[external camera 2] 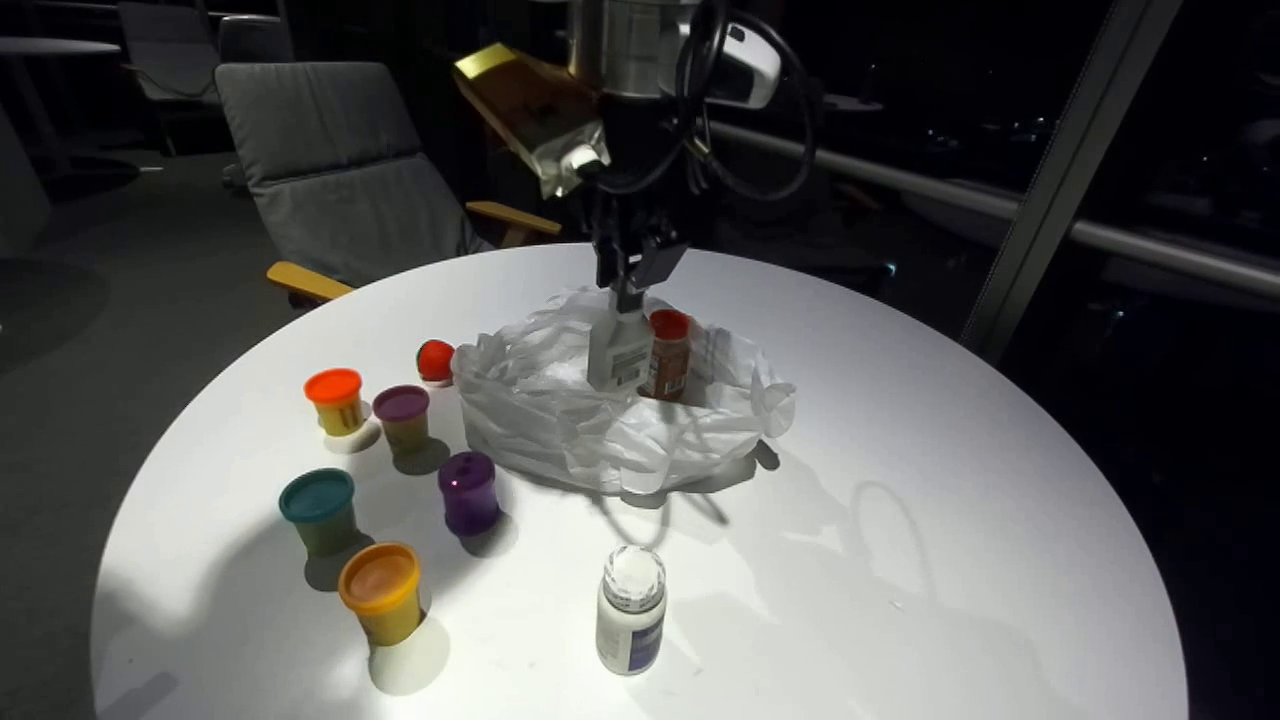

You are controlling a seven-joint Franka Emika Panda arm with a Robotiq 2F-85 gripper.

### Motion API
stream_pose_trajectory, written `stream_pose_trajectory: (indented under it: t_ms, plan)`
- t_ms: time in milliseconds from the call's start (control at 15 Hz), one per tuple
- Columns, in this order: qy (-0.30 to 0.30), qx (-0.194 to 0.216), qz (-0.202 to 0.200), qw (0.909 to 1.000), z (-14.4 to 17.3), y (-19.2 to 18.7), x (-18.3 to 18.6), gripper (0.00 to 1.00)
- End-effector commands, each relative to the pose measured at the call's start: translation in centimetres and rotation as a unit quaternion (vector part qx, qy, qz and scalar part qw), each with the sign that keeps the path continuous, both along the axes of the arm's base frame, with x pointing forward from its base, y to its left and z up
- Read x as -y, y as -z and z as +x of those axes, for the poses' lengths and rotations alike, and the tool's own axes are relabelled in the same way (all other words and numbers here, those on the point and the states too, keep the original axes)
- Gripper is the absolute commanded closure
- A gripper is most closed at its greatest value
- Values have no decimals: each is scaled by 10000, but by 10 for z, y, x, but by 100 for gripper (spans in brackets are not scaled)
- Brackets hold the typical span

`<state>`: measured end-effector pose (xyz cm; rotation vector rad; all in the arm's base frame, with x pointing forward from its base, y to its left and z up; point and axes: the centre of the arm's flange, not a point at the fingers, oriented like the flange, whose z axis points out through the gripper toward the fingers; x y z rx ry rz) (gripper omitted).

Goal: Pick up the objects from the table and put them on the plastic

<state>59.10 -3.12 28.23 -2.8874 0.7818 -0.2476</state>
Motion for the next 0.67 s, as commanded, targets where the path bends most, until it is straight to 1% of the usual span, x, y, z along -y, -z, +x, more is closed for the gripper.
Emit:
stream_pose_trajectory:
  t_ms: [0,200,400,600]
  plan:
    - [307,16,65,9995,53,8,17,85]
    - [540,-123,25,9985,69,20,36,85]
    - [703,-334,43,9970,75,35,53,85]
    - [836,-530,234,9948,73,54,66,85]
